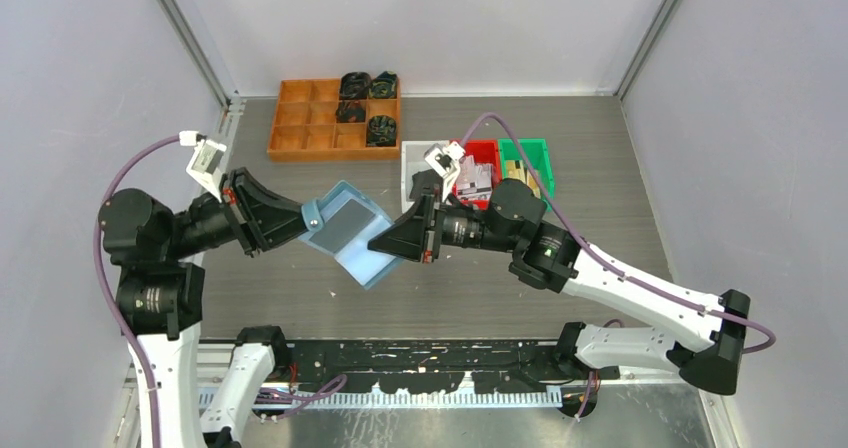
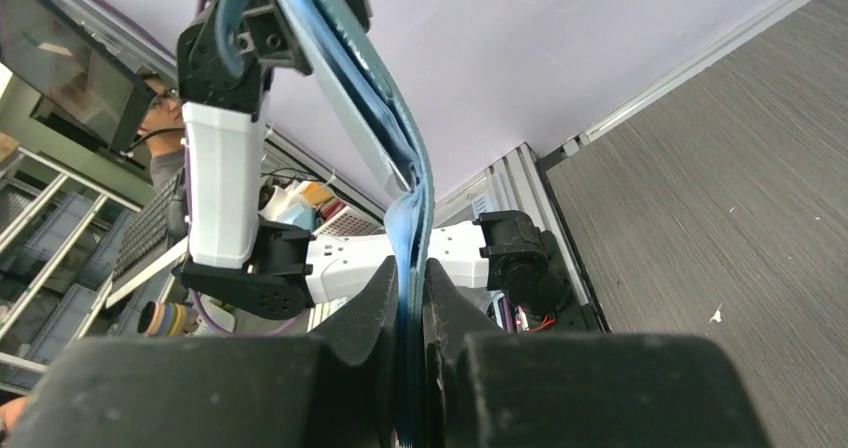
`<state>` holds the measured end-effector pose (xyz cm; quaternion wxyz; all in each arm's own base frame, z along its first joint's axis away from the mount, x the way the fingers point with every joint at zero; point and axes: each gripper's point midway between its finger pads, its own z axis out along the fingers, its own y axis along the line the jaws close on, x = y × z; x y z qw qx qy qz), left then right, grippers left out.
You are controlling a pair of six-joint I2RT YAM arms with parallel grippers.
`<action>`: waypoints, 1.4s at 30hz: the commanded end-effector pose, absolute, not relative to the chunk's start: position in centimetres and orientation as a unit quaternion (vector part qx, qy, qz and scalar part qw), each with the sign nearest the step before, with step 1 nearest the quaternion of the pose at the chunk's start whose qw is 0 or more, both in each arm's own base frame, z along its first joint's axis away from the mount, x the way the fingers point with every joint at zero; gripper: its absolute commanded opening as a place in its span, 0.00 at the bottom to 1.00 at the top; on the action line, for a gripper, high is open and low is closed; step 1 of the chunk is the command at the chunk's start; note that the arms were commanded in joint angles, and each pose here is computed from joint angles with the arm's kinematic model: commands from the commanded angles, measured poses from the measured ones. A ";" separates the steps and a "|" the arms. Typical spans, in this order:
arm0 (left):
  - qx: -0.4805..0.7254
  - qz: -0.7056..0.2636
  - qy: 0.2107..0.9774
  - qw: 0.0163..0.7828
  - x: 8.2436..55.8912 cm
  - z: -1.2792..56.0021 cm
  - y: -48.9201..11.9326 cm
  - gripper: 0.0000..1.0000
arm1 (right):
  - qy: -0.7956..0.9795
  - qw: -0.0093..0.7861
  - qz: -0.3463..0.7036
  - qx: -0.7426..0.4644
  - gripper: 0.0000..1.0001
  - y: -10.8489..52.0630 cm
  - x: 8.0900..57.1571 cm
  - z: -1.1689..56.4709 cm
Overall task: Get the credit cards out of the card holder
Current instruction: Remove the credit card from the card holder.
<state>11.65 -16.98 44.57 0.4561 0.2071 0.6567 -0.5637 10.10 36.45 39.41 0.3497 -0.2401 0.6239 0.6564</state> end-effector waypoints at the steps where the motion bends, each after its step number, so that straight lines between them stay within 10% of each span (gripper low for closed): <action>1: 0.248 -0.518 0.646 0.502 11.2 44.3 -16.7 0.00 | 0.598 0.367 0.678 -0.220 0.12 37.2 10.7 42.9; 11: 0.252 -0.417 0.649 0.585 12.5 43.2 -15.2 0.00 | 0.595 0.365 0.684 -0.212 0.04 38.1 11.3 43.4; 42: 0.128 -0.567 0.689 0.433 12.9 40.5 -16.6 0.15 | 0.622 0.394 0.651 -0.183 0.01 38.6 13.6 43.2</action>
